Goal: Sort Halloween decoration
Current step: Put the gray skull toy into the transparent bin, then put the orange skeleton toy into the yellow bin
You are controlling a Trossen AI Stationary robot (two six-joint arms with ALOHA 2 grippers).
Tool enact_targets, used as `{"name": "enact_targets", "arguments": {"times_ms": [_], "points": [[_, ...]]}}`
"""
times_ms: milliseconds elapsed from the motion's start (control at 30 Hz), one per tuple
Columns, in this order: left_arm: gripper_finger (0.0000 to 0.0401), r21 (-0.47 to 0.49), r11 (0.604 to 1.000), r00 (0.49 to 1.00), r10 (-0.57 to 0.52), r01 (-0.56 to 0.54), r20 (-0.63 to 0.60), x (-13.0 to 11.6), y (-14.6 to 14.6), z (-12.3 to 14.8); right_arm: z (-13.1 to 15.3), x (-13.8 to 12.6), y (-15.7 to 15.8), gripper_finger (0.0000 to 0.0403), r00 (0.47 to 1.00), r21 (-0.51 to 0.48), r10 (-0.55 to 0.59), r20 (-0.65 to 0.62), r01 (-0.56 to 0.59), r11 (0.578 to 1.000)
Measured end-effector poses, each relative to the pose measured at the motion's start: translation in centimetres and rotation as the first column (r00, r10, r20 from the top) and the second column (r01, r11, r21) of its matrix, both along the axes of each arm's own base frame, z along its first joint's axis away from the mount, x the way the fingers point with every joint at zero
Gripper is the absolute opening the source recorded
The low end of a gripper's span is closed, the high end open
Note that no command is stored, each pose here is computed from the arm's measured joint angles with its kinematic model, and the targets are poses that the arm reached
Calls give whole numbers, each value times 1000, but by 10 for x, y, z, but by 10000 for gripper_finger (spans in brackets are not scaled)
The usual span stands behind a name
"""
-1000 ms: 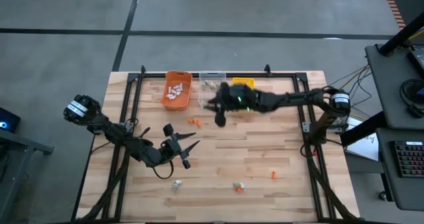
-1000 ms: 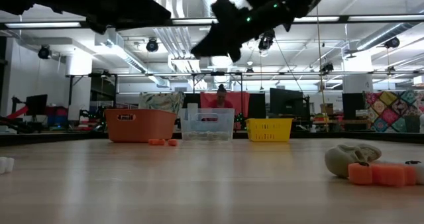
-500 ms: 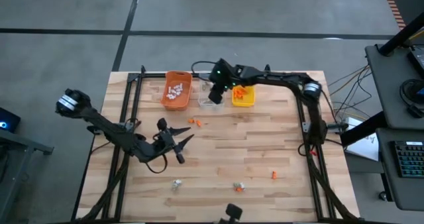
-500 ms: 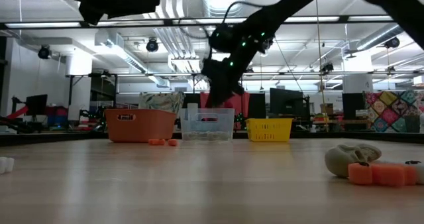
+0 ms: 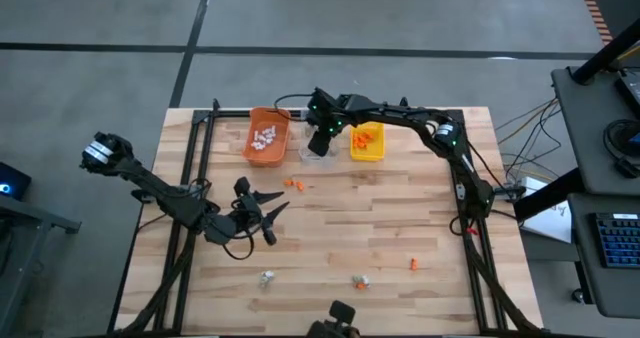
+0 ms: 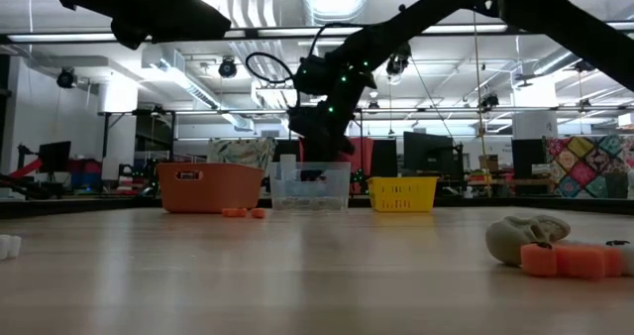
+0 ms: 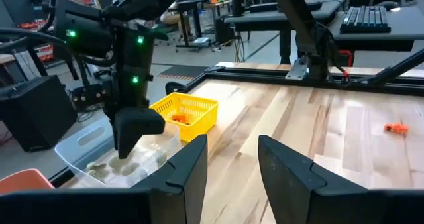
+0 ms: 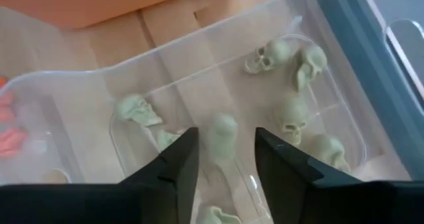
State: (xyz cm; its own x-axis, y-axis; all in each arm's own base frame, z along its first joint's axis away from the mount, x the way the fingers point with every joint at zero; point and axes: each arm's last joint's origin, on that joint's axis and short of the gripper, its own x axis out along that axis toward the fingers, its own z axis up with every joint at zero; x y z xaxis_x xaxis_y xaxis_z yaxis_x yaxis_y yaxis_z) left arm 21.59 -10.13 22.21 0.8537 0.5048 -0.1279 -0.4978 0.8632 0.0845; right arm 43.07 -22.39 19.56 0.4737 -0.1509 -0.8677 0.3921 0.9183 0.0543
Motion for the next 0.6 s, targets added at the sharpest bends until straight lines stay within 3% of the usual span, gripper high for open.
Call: {"name": "enact_targets", "arguments": {"times_ms": [233, 400, 600], "points": [[118, -18, 1000, 1000, 4, -4, -2, 0, 0, -3, 16, -2, 1, 170, 999, 1, -26, 32, 26, 1000], [118, -70, 997, 1000, 14, -12, 28, -1, 1, -1, 37, -6, 14, 165, 999, 1, -14, 44, 14, 1000], [118, -132, 991, 999, 32, -28, 31, -9, 6, 1, 61, -2, 50, 151, 994, -29, 90, 61, -89, 996]]}}
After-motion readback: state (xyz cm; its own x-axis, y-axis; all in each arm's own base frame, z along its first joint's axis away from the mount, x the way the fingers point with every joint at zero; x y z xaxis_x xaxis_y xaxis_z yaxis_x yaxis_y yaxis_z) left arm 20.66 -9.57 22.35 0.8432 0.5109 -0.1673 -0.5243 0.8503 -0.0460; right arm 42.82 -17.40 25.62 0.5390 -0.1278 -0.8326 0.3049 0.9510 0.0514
